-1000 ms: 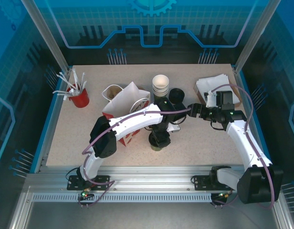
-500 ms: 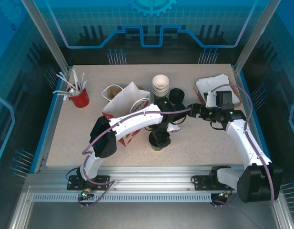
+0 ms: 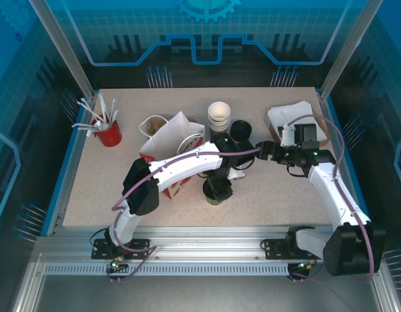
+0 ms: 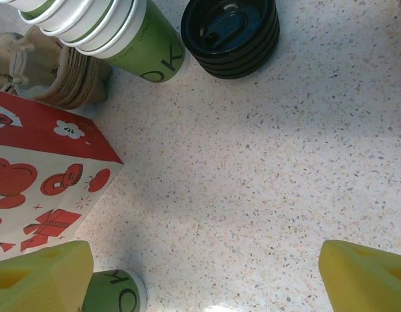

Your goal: Pack the takeout coffee

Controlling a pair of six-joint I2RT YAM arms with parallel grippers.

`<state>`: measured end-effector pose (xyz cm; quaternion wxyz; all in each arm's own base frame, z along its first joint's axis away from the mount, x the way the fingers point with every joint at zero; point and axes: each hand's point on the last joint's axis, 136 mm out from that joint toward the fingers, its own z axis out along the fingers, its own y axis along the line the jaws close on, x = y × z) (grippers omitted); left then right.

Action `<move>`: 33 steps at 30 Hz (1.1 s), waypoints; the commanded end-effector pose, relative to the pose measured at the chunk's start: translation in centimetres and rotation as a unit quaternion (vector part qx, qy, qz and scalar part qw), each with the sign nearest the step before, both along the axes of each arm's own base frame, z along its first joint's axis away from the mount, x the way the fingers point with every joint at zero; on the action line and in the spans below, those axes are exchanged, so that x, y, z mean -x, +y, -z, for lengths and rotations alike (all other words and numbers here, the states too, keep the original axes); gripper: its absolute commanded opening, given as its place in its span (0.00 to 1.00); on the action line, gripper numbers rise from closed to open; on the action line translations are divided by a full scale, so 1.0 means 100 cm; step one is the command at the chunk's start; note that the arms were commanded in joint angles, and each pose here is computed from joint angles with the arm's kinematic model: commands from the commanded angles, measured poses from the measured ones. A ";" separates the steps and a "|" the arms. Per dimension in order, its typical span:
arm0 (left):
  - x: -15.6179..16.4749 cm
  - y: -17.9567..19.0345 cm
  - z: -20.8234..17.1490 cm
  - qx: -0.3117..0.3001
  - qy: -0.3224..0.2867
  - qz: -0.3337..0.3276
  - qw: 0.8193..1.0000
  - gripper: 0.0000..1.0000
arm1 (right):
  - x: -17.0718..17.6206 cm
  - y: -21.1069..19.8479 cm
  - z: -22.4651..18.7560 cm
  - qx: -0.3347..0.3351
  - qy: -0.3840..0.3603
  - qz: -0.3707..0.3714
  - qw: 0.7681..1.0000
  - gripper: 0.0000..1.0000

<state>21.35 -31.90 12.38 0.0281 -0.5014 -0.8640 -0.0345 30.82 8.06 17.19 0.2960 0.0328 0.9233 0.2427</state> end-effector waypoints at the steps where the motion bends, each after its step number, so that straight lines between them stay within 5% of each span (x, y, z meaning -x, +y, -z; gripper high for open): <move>1: 0.000 0.002 -0.016 0.006 -0.019 -0.006 1.000 0.81 | 0.003 0.003 0.005 -0.005 0.007 -0.012 1.000 0.91; 33: 0.006 0.003 0.002 -0.013 -0.001 -0.001 1.000 0.73 | 0.004 0.005 0.008 -0.005 0.011 -0.017 1.000 0.91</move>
